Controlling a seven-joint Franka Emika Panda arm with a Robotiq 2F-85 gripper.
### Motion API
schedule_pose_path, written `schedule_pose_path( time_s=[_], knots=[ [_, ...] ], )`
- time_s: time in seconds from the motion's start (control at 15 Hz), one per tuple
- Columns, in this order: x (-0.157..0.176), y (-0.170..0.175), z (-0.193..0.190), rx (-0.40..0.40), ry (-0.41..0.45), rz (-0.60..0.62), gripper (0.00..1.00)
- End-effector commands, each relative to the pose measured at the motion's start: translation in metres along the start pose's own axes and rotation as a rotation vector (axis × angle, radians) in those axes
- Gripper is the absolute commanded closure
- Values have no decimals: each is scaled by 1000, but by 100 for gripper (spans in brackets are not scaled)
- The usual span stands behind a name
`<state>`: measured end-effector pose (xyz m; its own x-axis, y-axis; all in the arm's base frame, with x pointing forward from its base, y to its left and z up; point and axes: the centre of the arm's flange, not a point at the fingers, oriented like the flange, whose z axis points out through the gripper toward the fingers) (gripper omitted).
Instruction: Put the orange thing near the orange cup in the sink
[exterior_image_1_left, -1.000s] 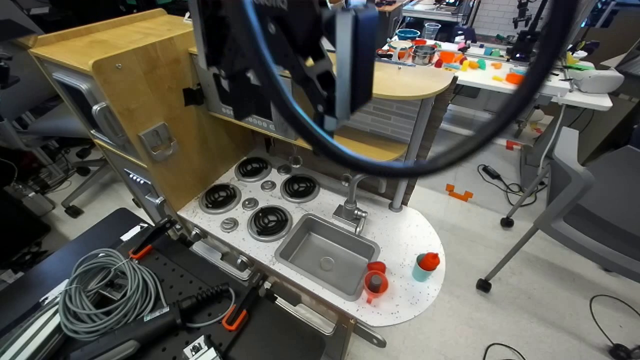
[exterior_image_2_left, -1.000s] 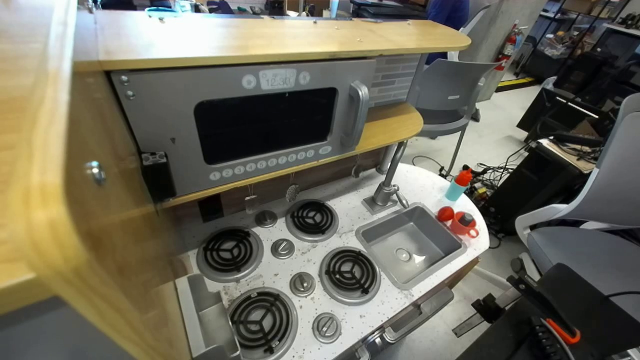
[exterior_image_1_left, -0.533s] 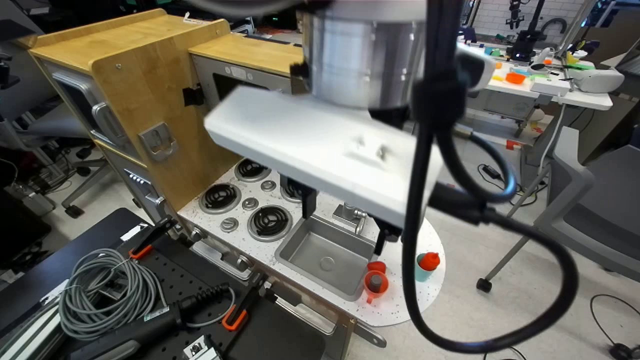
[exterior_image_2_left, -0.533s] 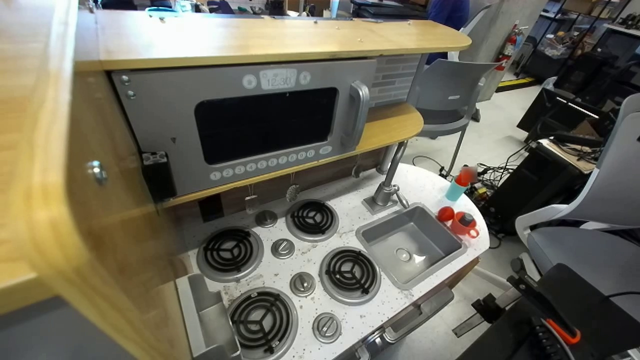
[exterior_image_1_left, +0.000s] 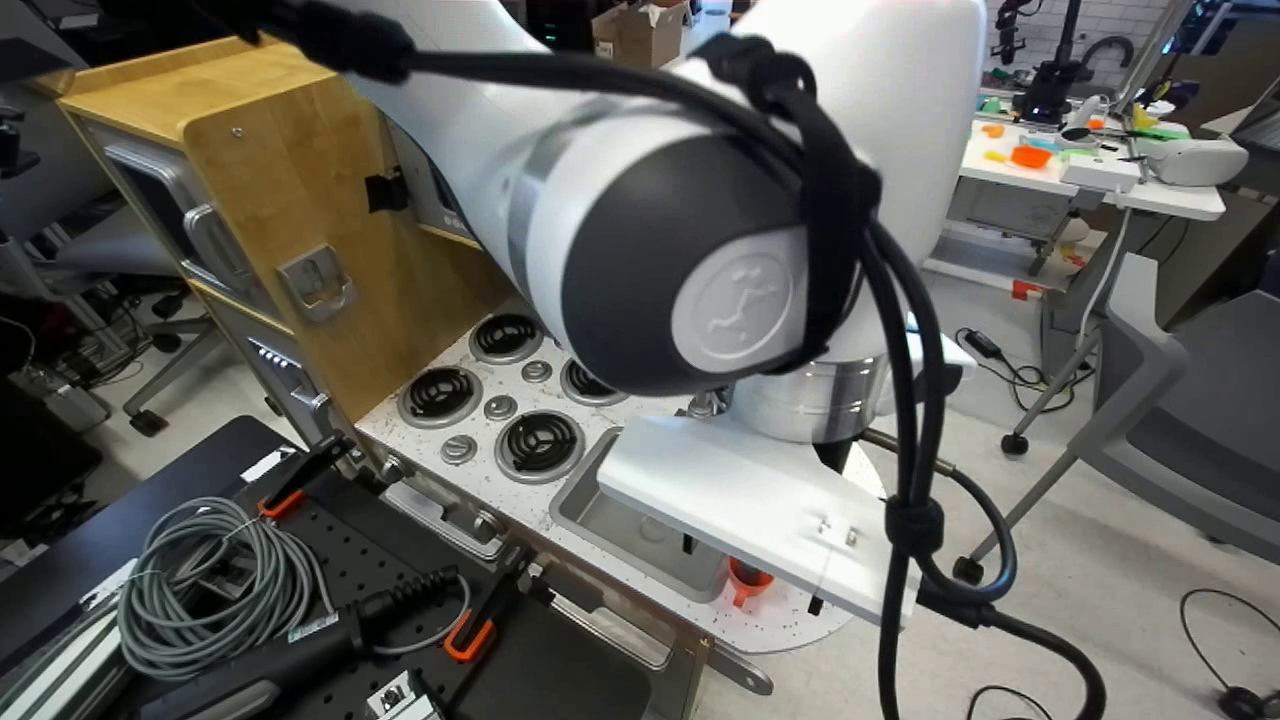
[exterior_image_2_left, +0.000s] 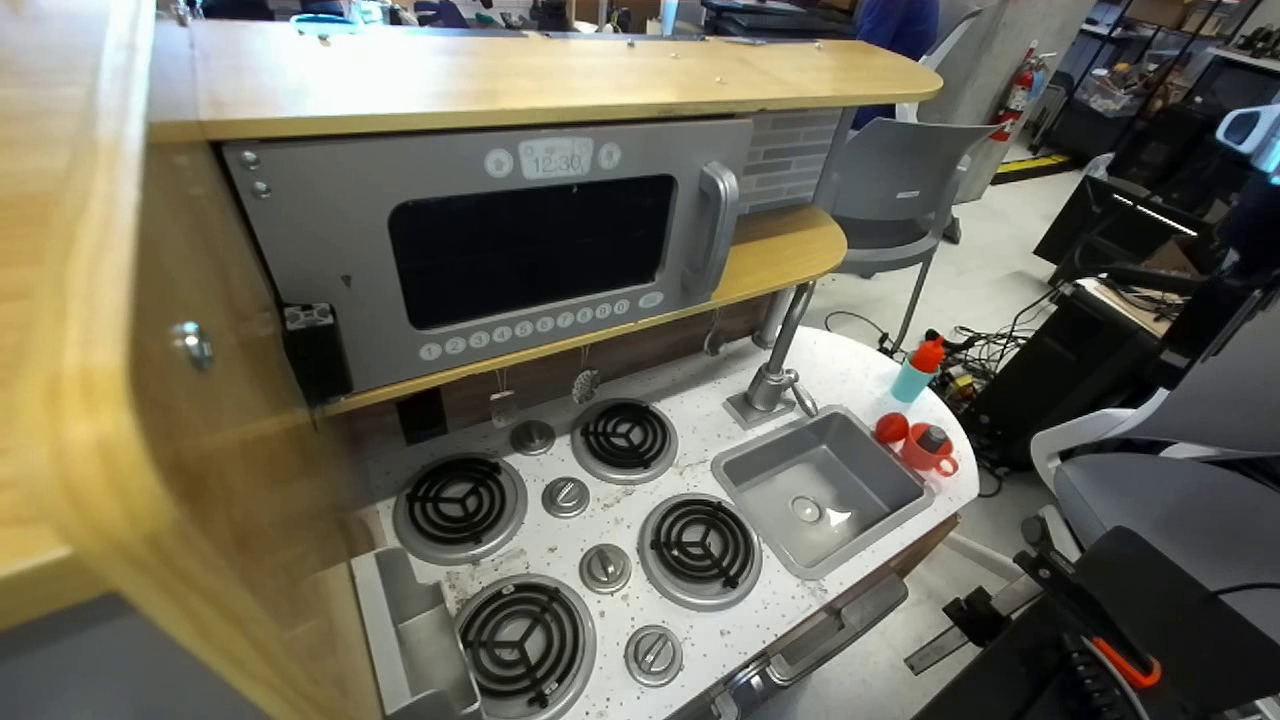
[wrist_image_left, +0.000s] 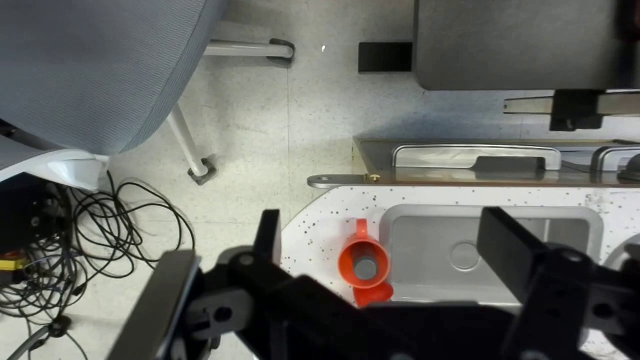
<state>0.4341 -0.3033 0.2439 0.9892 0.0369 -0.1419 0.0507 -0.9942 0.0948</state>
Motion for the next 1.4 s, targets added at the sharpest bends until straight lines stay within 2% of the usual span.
schedule_pose_path(
  time_s=[0.0,0.27,0.6,1.0,1.33],
  knots=[
    [45,24,37,-14,13,-19,0],
    [90,33,68,-18,12,-45,0],
    [140,36,89,-34,30,-71,0],
    [188,9,108,-42,47,-131,0],
    [211,-15,135,-25,30,-154,0]
  ],
)
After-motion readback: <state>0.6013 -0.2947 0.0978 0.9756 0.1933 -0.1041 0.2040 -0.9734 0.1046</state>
